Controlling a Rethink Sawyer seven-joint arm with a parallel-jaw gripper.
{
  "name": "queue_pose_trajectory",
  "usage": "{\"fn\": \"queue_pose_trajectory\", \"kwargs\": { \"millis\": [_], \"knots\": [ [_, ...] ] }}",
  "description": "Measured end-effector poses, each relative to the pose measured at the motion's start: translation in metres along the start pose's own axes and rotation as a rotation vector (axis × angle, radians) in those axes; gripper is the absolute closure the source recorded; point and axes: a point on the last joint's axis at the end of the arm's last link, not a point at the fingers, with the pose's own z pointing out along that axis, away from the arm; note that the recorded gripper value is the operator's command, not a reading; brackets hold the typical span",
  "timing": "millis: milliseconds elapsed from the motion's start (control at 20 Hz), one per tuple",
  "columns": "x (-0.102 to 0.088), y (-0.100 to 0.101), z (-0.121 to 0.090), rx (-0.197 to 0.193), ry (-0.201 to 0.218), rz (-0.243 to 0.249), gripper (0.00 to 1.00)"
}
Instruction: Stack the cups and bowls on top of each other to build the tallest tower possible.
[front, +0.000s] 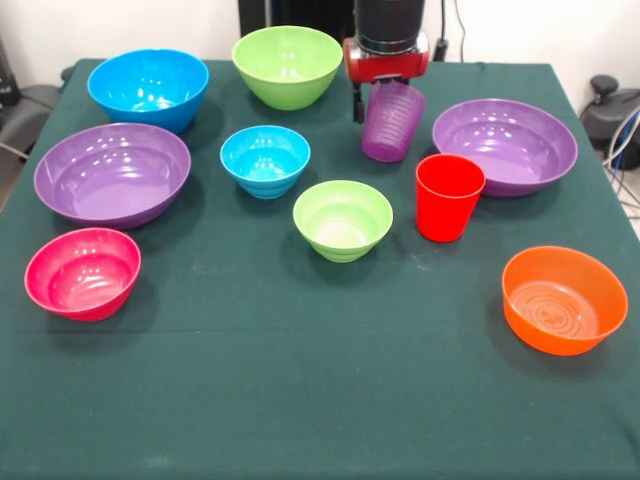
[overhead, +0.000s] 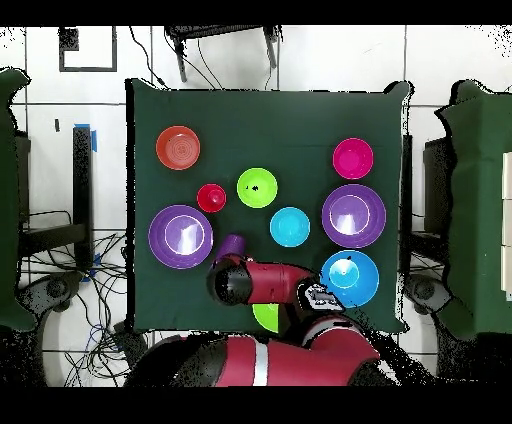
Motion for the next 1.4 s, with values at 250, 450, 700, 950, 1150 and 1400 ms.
{"fn": "queue_pose_trajectory", "kwargs": {
  "millis": [250,450,700,950,1150,1400],
  "knots": [
    [-0.006,-0.002,0.000,0.002,-0.012,0.002,0.00],
    [-0.013,-0.004,-0.001,0.004,-0.023,0.001,0.00],
    [-0.017,-0.005,-0.001,0.006,-0.032,0.001,0.00],
    [-0.026,-0.008,-0.002,0.013,-0.048,0.001,0.00],
    [-0.035,-0.011,-0.004,0.018,-0.054,0.000,0.00],
    [-0.046,-0.015,-0.007,0.026,-0.065,-0.002,0.00]
  ]
}}
